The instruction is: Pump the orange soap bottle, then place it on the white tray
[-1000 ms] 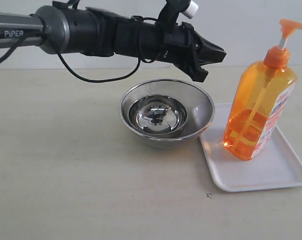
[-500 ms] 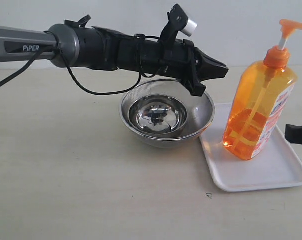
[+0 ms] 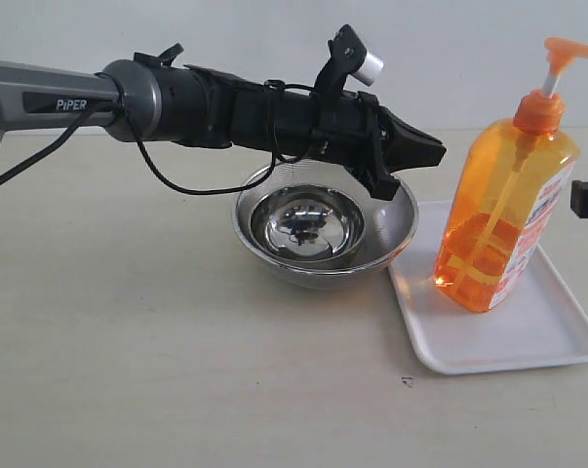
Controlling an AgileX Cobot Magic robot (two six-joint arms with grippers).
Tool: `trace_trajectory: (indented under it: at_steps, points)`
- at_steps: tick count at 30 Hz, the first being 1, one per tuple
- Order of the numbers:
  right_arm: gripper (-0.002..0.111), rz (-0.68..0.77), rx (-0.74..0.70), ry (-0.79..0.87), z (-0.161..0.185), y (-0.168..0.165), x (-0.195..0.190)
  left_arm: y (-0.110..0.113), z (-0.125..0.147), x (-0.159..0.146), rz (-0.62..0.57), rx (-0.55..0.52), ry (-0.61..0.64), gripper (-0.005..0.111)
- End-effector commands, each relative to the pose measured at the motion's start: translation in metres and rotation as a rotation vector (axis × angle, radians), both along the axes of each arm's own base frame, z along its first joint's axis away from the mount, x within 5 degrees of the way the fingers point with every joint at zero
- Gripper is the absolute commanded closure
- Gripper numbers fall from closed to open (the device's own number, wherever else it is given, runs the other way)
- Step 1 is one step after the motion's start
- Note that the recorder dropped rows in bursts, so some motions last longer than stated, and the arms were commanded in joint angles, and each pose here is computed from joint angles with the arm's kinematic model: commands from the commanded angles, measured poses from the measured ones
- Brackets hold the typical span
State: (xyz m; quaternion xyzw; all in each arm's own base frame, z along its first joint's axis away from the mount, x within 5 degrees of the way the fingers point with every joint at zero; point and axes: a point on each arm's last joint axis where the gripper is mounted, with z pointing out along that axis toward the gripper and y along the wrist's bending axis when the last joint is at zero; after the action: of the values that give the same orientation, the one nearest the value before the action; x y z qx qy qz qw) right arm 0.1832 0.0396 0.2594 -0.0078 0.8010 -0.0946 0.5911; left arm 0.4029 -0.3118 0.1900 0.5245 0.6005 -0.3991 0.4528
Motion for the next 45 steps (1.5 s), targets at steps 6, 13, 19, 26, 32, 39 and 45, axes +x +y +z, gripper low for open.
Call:
trace_trajectory:
  at_steps: [6, 13, 19, 26, 32, 39, 45]
  points:
    - [0.108, -0.003, 0.053, 0.055, 0.007, -0.03, 0.014, 0.001, 0.006, 0.002, 0.01, -0.018, -0.004, 0.102]
    - [0.108, 0.073, 0.144, 0.151, 0.004, -0.051, 0.036, -0.002, 0.01, 0.006, 0.011, -0.032, -0.02, 0.102]
    - [0.108, 0.235, 0.137, 0.286, -0.019, -0.058, 0.062, -0.004, 0.015, 0.01, 0.017, -0.049, -0.01, 0.102]
    - [0.108, 0.453, 0.163, 0.221, -0.031, -0.052, 0.075, 0.003, 0.004, 0.014, -0.01, -0.06, 0.076, 0.102]
    - [0.108, 0.454, 0.215, 0.189, -0.032, -0.069, 0.074, 0.02, 0.009, 0.02, -0.052, -0.097, 0.108, 0.102]
    - [0.108, 0.529, 0.285, 0.191, -0.043, -0.07, 0.077, 0.02, 0.005, 0.015, -0.101, -0.036, 0.131, 0.102]
    - [0.108, 0.545, 0.316, 0.212, -0.051, -0.07, 0.08, 0.019, 0.006, 0.012, -0.133, -0.043, 0.138, 0.102]
